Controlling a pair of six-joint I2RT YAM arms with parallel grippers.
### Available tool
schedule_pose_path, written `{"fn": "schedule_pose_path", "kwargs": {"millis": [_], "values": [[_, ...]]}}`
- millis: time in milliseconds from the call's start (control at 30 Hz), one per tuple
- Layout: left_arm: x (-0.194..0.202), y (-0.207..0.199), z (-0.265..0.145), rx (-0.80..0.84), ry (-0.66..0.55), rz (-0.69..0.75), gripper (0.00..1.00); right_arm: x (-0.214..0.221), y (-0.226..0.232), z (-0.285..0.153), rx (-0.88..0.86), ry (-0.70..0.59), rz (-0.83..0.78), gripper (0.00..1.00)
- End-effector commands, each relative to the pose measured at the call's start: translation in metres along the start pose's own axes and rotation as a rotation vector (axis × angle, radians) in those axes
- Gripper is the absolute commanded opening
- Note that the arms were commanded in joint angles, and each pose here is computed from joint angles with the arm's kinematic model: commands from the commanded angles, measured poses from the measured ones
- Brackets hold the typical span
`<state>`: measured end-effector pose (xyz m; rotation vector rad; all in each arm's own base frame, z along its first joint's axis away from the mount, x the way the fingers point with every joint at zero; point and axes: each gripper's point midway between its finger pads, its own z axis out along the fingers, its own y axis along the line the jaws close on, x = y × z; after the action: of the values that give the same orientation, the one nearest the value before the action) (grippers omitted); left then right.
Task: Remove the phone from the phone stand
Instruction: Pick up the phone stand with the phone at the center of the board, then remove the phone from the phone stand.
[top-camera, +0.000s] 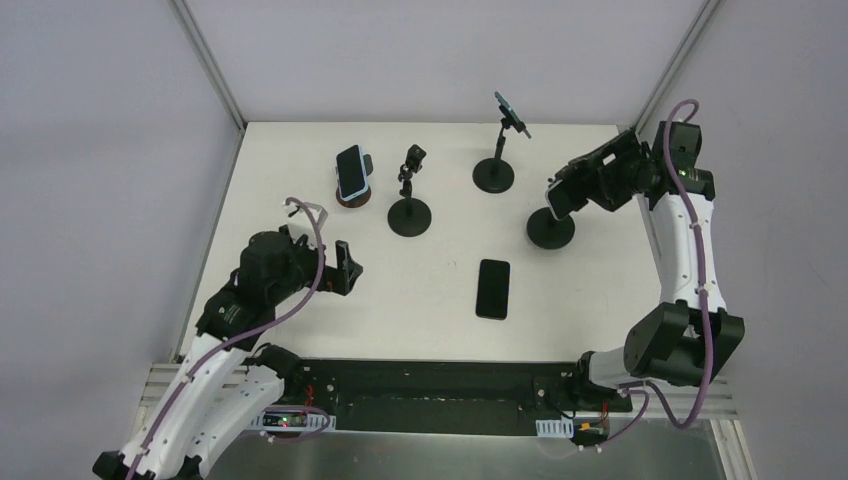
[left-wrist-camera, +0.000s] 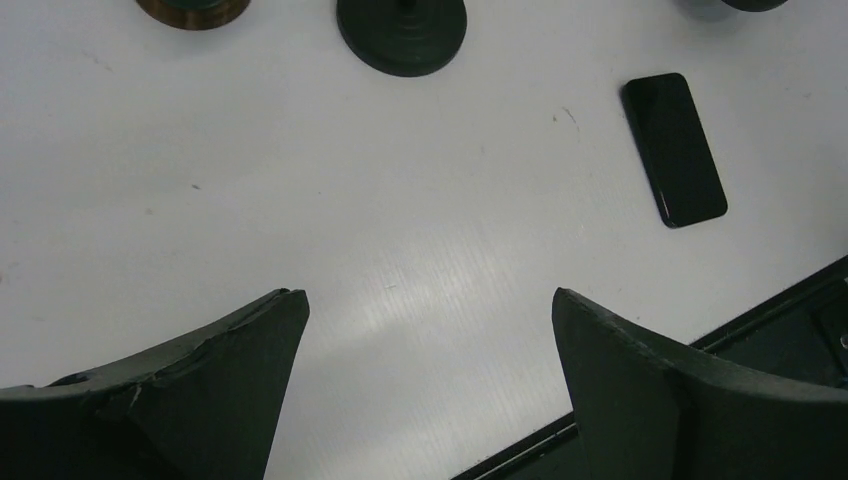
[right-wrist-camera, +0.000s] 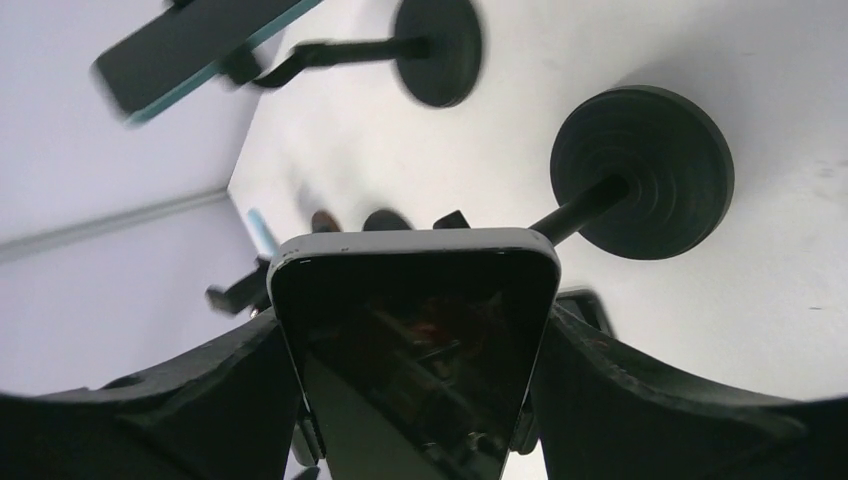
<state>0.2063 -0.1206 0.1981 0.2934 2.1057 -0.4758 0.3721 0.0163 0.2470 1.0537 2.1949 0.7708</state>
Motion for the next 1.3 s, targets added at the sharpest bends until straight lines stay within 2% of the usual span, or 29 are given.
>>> {"fn": "schedule_pose_path", "kwargs": {"millis": [0, 233, 467, 567, 700, 800, 967, 1133, 1267], "values": [[-0.018, 0.012, -0.011, -0.059, -0.152, 0.011, 0.99, 0.033, 0.114, -0.082, -0.346, -0.023, -0.16, 0.03], [-0.032, 0.004, -0.03, -0.026, -0.244, 0.002, 0.99, 0.117, 0.157, -0.094, -0.443, 0.125, -0.249, 0.0], [-0.059, -0.009, -0.059, 0.025, -0.365, 0.035, 0.99, 0.209, 0.172, -0.094, -0.491, 0.324, -0.318, 0.0], [-0.061, -0.025, -0.061, 0.118, -0.36, 0.086, 0.99, 0.248, 0.171, -0.089, -0.5, 0.438, -0.334, 0.01], [-0.062, -0.062, -0.06, 0.328, -0.346, 0.112, 0.99, 0.293, 0.167, -0.085, -0.536, 0.603, -0.365, 0.03], [-0.06, -0.081, -0.056, 0.454, -0.386, 0.137, 0.99, 0.311, 0.154, -0.079, -0.513, 0.689, -0.39, 0.04], [-0.048, -0.101, -0.052, 0.614, -0.472, 0.256, 0.99, 0.322, 0.136, -0.071, -0.485, 0.752, -0.434, 0.04], [-0.031, -0.121, -0.043, 0.717, -0.437, 0.372, 0.98, 0.336, 0.122, -0.064, -0.486, 0.848, -0.476, 0.04], [-0.011, -0.15, -0.04, 0.827, -0.448, 0.581, 0.95, 0.348, 0.113, -0.056, -0.502, 0.937, -0.491, 0.07]]}}
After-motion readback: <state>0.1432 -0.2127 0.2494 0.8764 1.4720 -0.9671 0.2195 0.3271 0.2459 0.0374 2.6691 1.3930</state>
